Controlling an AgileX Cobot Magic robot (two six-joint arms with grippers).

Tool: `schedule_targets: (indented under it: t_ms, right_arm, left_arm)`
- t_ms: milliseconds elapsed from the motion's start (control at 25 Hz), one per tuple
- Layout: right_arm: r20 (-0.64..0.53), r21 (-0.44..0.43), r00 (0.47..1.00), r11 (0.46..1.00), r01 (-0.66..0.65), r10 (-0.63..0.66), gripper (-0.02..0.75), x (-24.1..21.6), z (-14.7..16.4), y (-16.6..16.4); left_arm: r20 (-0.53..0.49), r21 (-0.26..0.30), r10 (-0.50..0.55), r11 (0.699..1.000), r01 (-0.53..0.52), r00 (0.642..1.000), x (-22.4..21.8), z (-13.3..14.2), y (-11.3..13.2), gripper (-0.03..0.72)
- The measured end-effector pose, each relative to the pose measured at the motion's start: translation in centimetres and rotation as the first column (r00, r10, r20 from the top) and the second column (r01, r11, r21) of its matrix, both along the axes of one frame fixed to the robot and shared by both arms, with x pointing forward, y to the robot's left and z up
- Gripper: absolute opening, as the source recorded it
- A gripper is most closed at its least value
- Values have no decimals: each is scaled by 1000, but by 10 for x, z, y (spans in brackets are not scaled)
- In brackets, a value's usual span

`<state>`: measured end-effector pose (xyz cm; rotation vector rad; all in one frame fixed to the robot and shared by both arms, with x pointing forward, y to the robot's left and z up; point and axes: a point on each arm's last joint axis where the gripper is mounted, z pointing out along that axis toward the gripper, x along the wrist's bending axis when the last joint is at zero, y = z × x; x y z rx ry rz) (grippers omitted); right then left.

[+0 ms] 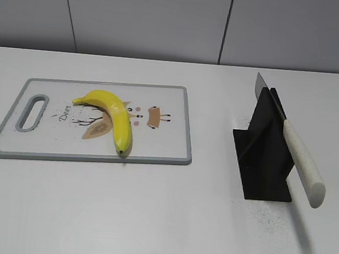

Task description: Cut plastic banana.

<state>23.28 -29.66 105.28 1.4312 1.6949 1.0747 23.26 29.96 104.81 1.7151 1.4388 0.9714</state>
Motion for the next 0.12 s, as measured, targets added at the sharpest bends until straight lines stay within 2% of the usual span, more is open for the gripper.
schedule_targets:
  t_ms: [120]
  right_arm:
    - [0,0,1000,1000,0,0,567,0,0,0]
  left_arm:
    - [0,0,0,1000,0,1000,0,0,0,490]
